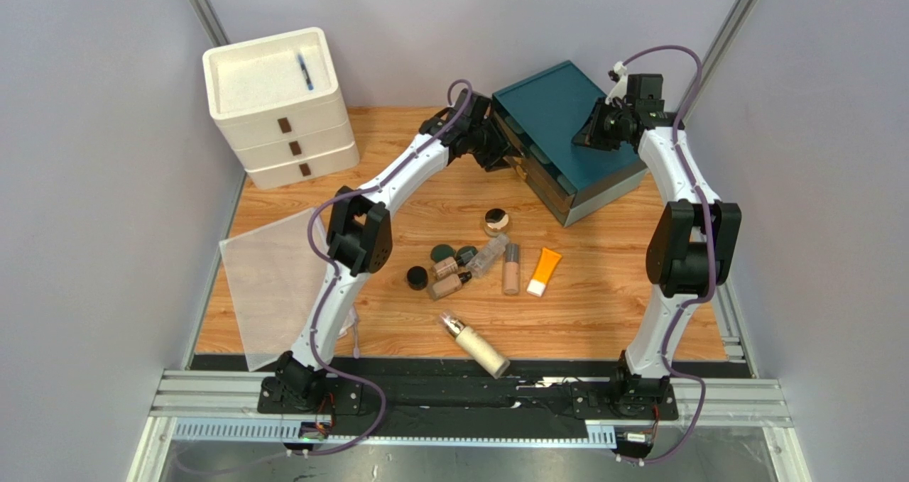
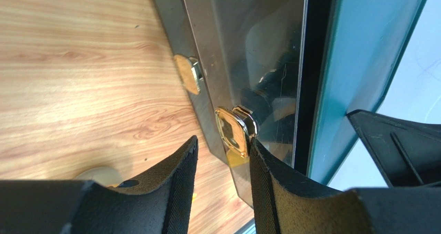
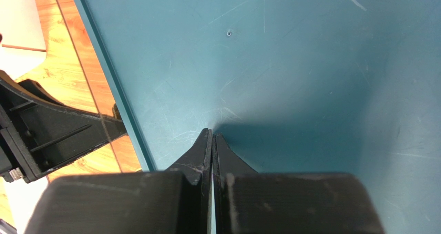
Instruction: Organize the makeup
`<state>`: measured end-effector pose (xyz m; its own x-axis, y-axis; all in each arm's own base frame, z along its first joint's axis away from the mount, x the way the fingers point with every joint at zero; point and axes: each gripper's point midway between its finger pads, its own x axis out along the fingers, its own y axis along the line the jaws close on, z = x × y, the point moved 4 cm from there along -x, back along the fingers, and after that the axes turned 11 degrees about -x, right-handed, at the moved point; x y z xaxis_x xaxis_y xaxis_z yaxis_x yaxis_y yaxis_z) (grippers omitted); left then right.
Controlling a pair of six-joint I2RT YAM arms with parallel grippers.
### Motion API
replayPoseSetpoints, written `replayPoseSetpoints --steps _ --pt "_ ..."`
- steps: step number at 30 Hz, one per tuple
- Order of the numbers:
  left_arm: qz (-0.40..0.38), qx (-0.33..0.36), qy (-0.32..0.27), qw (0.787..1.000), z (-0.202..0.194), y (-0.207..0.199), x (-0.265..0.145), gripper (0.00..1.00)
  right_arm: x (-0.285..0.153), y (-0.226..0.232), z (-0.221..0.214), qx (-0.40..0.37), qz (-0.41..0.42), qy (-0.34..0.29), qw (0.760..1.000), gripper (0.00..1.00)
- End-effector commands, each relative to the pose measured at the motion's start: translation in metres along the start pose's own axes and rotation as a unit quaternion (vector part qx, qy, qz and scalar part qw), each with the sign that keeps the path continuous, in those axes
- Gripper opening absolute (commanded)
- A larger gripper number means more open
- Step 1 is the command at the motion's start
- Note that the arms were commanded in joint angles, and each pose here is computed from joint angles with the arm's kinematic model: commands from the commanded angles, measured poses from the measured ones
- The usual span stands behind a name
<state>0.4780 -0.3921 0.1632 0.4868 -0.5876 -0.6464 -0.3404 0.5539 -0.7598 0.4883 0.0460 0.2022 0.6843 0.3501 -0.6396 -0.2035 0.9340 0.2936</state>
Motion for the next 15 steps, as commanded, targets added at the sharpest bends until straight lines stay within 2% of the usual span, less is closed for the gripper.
replayPoseSetpoints --steps 1,8,15 --pt "0.134 -0.015 -0.045 0.990 0.036 0.071 -0.014 0.46 0.024 -0.026 -0.089 0.044 -0.046 0.162 0.985 0.00" --pt "0.162 -0.003 -0.066 0.985 0.046 0.089 -0.035 0.46 0.025 -0.026 -0.091 0.047 -0.045 0.165 0.984 0.00" --pt "0.154 -0.010 -0.099 0.983 0.052 0.095 -0.066 0.46 0.026 -0.026 -0.088 0.048 -0.044 0.163 0.984 0.00"
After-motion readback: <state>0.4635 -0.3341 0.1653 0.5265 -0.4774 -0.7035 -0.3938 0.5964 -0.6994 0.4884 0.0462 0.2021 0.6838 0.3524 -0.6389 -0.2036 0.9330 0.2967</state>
